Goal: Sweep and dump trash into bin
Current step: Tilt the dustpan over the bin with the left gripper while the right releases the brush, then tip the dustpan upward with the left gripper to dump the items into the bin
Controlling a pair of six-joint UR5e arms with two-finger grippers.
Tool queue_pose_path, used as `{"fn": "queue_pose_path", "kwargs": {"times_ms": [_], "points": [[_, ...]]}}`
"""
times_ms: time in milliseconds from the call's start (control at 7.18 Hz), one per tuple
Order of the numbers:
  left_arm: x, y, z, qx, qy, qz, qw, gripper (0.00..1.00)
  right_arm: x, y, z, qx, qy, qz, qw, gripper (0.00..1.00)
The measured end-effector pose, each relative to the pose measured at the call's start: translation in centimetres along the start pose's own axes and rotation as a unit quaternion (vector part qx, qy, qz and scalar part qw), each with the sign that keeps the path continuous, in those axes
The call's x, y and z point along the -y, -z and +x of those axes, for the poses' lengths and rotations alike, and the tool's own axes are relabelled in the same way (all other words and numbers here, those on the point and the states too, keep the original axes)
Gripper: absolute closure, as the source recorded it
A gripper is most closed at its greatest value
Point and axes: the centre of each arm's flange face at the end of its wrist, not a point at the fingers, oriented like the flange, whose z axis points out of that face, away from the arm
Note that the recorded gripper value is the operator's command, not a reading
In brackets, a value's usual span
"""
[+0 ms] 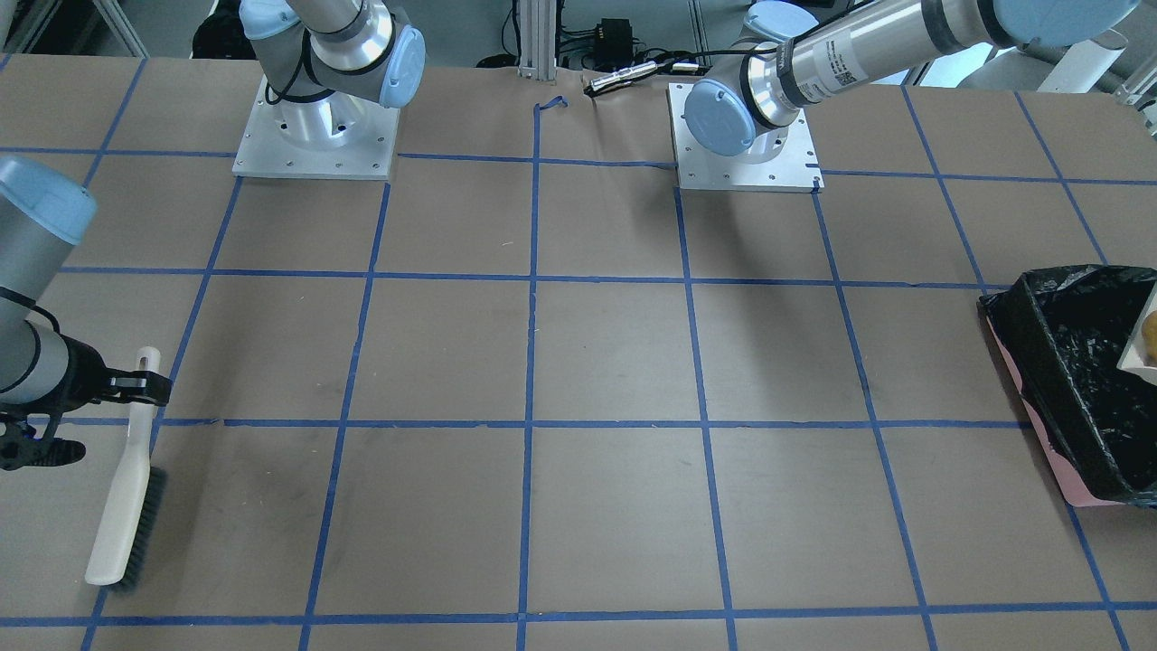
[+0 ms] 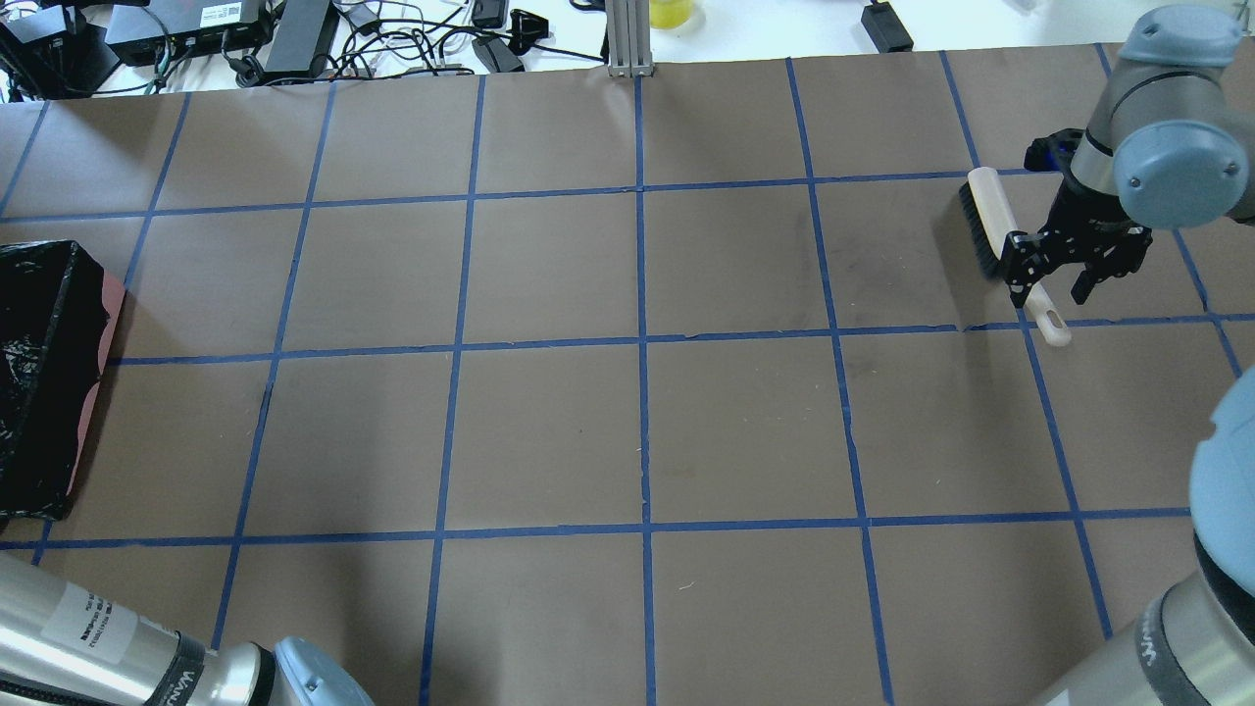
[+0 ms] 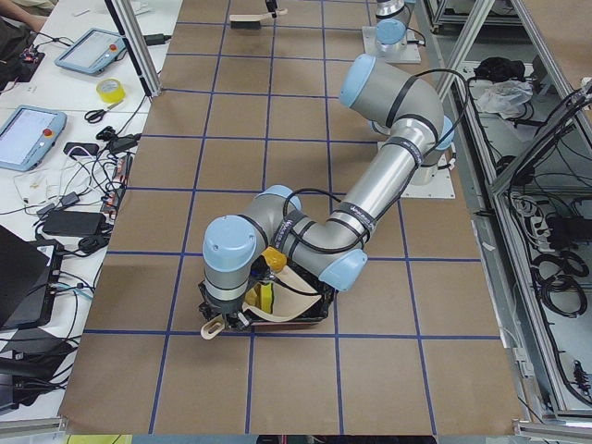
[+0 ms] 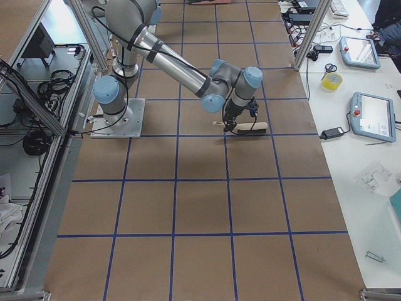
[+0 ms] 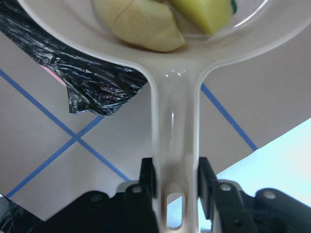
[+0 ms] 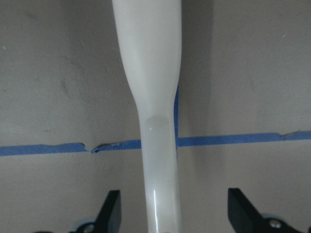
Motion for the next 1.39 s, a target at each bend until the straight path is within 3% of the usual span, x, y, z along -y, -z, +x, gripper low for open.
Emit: {"fn": "queue_pose_path", "kwargs": {"times_ms": [418, 697, 975, 1393], "points": [[0.1, 0.5, -1.0, -0.005, -0.043, -0.034, 0.9985, 1.0, -6.7, 12.9, -1.5, 0.009, -0.013, 0.083, 0.9964, 0.0], [1.4, 0.3, -1.7, -0.009, -0.051, -0.05, 0.9974, 1.0, -11.7, 19.4, -3.8, 0.011, -0.019, 0.128, 0.9915, 0.0], [3.3, 0.7, -2.3, -0.022, -0.055, -0.073, 0.9956, 1.0, -13.4, 24.4, -10.2, 0.015, -0.022, 0.165, 0.9859, 0.0], [5.5, 1.8, -2.6, -0.034, -0.073, -0.113, 0.9903, 1.0, -14.5, 26.4, -19.4, 0.036, -0.072, 0.174, 0.9814, 0.0]]}}
